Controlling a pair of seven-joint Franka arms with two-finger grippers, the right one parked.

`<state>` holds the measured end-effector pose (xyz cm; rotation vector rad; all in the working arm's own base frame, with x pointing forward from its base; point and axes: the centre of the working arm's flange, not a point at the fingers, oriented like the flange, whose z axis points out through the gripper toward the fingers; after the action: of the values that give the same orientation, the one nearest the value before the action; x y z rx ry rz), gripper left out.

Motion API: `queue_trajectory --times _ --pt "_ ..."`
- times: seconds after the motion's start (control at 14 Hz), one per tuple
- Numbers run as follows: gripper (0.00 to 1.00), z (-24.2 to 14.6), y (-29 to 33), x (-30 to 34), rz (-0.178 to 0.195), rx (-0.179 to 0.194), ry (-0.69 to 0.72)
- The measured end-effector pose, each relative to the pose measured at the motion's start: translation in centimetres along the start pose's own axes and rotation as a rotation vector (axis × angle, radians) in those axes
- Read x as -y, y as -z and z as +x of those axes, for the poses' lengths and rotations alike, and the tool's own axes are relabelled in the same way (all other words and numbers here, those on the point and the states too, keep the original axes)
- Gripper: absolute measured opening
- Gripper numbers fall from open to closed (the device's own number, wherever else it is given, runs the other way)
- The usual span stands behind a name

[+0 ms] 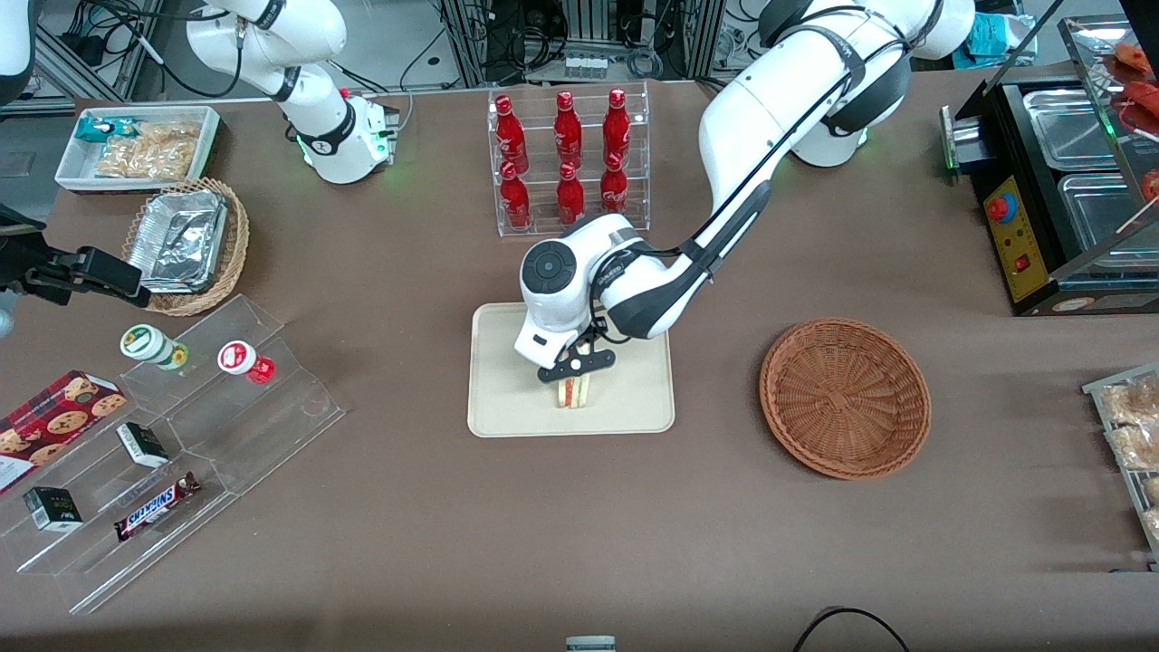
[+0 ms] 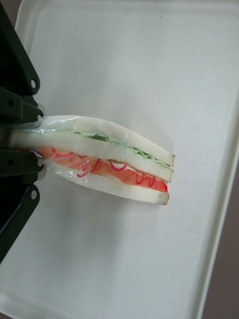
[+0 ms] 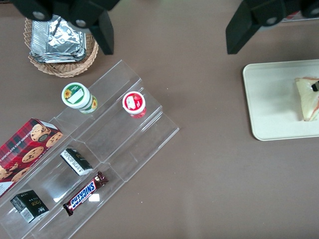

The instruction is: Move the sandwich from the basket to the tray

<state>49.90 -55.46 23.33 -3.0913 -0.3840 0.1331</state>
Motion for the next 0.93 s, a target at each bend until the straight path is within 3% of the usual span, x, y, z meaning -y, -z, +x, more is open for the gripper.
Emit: queue_trajectory --times 0.14,0.36,0.57,0.64,0.79,0.93 --pt "0.3 -0.2 -0.2 -0.1 -0.007 0.029 0.012" --pt "0.59 0.2 1.7 -0.2 -0.011 0.025 0.02" --pt "0.9 0.5 7.4 0.8 0.023 -0.001 0.029" --pt "1.0 0.6 9.4 1.6 0.05 -0.012 0.037" --pt "1.0 1.6 12.4 3.8 0.115 -0.035 0.074" --pt "1.0 3.7 13.9 6.1 0.145 -0.055 0.124"
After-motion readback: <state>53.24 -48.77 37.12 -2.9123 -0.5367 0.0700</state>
